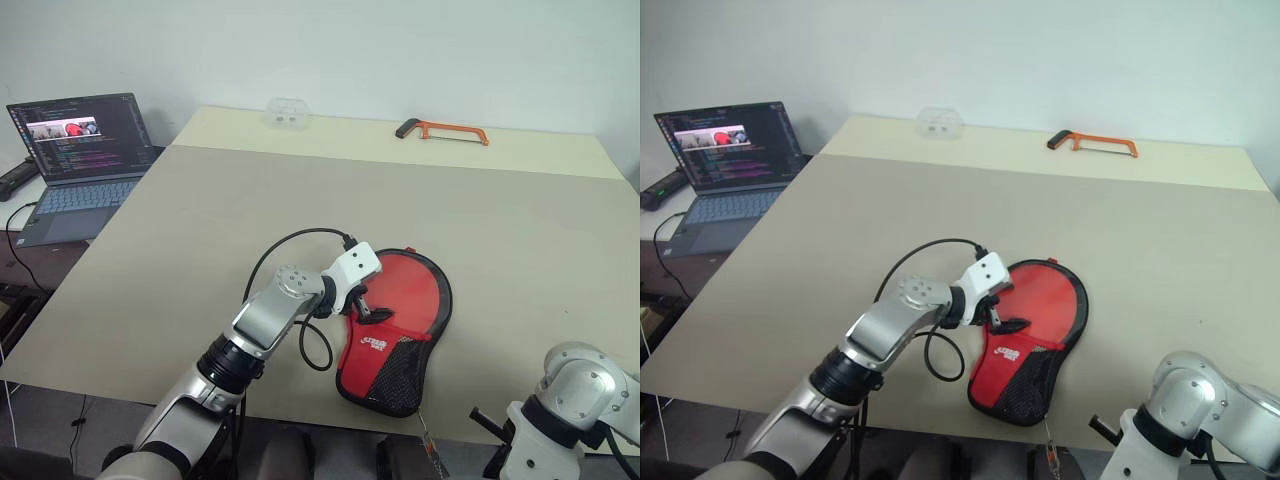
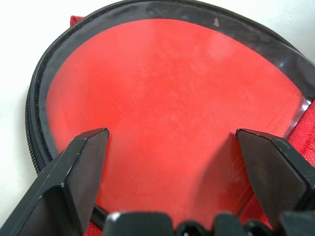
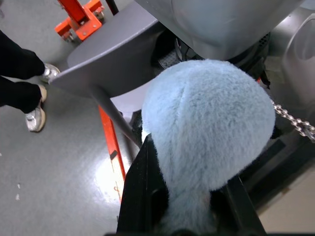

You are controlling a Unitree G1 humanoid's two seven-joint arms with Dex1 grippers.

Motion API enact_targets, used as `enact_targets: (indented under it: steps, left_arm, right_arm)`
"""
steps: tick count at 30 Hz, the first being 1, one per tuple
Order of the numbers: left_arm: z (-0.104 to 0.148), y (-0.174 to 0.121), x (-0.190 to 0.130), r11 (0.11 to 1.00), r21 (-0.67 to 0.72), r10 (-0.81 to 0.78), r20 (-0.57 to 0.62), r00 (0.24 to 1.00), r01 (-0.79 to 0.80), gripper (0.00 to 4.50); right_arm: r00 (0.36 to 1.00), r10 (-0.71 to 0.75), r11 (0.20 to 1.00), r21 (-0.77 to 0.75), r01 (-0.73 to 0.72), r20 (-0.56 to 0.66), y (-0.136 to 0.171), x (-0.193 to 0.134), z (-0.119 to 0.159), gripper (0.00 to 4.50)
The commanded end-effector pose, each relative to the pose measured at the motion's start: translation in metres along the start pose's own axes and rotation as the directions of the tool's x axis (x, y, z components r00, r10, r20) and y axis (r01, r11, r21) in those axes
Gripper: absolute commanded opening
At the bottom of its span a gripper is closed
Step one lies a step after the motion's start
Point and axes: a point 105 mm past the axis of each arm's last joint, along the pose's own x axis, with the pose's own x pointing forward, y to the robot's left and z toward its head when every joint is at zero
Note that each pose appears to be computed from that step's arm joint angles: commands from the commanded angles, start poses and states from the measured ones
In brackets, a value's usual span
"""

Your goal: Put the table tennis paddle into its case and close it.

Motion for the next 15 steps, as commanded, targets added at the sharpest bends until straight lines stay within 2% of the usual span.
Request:
enact_targets:
  steps: [1, 3, 7, 11, 15]
  left_arm:
    - [-0.015, 0.003, 0.000, 1.000, -0.009, 0.015, -0.064, 0.998, -0.015, 4.50]
    - [-0.014, 0.005, 0.000, 1.000, -0.011, 0.021, -0.059, 0.998, -0.022, 4.50]
    - [-0.013, 0.006, 0.001, 0.999, -0.015, 0.029, -0.051, 0.998, -0.030, 4.50]
    - [-0.013, 0.004, 0.003, 0.999, -0.016, 0.026, -0.044, 0.999, -0.027, 4.50]
    - [-0.007, 0.003, 0.002, 1.000, -0.028, 0.005, 0.007, 1.000, -0.004, 4.50]
  right_arm:
    - [1.000, -0.008, 0.997, -0.071, 0.007, -0.012, -0.007, -0.012, 0.002, 0.17]
    - [0.999, -0.027, 0.999, -0.049, 0.025, -0.037, -0.012, -0.022, -0.003, 0.17]
    - [0.986, -0.147, 0.989, 0.002, 0.148, -0.084, -0.038, -0.046, -0.016, 0.16]
    - [0.965, -0.197, 0.975, 0.070, 0.211, -0.171, -0.050, -0.057, -0.037, 0.16]
    - [0.966, -0.160, 0.971, 0.142, 0.191, -0.204, -0.045, -0.060, -0.046, 1.43]
